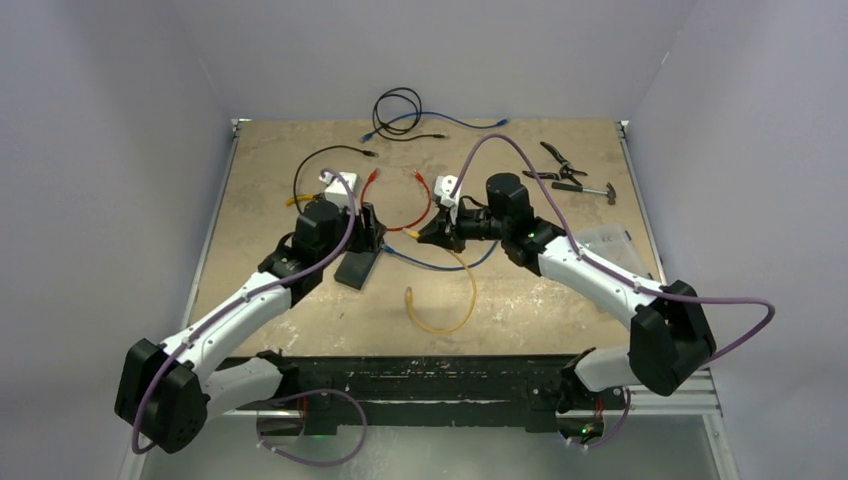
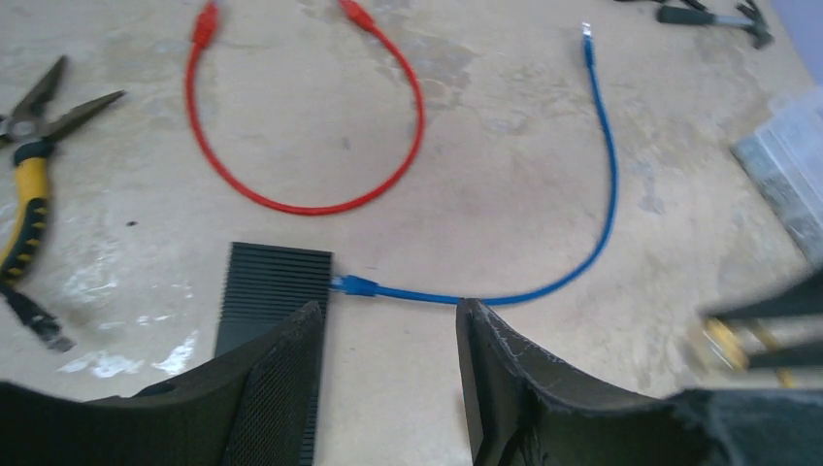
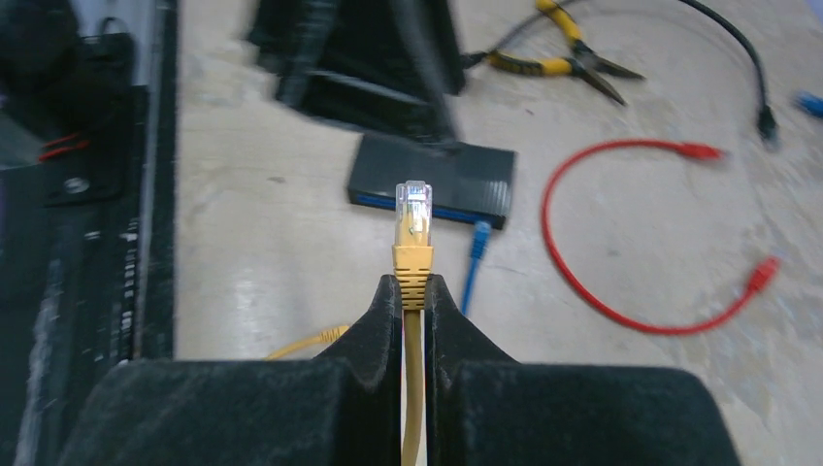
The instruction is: Insert the plug into the switch port
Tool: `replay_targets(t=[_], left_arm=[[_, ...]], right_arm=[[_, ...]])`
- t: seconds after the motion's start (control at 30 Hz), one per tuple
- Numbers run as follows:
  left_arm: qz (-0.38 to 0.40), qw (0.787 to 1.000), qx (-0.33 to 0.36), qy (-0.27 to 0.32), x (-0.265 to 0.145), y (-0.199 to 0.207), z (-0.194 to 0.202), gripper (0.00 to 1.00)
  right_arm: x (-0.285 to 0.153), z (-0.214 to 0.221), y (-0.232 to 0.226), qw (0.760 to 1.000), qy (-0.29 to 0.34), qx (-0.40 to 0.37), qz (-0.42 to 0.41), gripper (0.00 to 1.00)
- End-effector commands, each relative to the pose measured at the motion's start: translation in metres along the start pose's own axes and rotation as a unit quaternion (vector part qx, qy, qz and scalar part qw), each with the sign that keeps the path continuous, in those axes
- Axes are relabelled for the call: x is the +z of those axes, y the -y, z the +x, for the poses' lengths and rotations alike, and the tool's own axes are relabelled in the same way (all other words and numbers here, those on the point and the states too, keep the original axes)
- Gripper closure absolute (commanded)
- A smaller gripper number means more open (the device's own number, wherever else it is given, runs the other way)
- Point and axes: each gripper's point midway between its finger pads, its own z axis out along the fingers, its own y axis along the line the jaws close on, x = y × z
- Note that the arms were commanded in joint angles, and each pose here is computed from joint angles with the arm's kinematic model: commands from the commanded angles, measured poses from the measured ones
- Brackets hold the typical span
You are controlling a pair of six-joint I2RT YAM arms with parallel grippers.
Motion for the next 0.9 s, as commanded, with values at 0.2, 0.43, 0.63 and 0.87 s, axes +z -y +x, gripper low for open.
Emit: replay_targets(t=[0.2, 0.43, 0.63, 0.87], left_arm=[[-0.135, 0.986, -0.056, -0.076, 0.022, -0.089, 0.016, 0.47], [-0.126, 0.978, -0.071, -0.150, 0.049, -0.100, 0.044, 0.47], [-0.100, 0.970, -0.132, -0.176, 0.064, -0.118, 0.058, 0.47], [-0.053, 0.962, -0.177, -0.199, 0.080, -0.122, 0.069, 0.47]], right_arm=[[0.001, 0.003, -0.029, 0.997, -0.027, -0.011, -0.065, 1.00], [0.024, 0.039, 0.010, 0.997, -0.049, -0.031, 0.051, 1.00], [0.050, 0.063, 0.009, 0.990, -0.068, -0.060, 0.106, 1.00], [0.069, 0.079, 0.012, 0.983, -0.083, -0.082, 0.139, 1.00]])
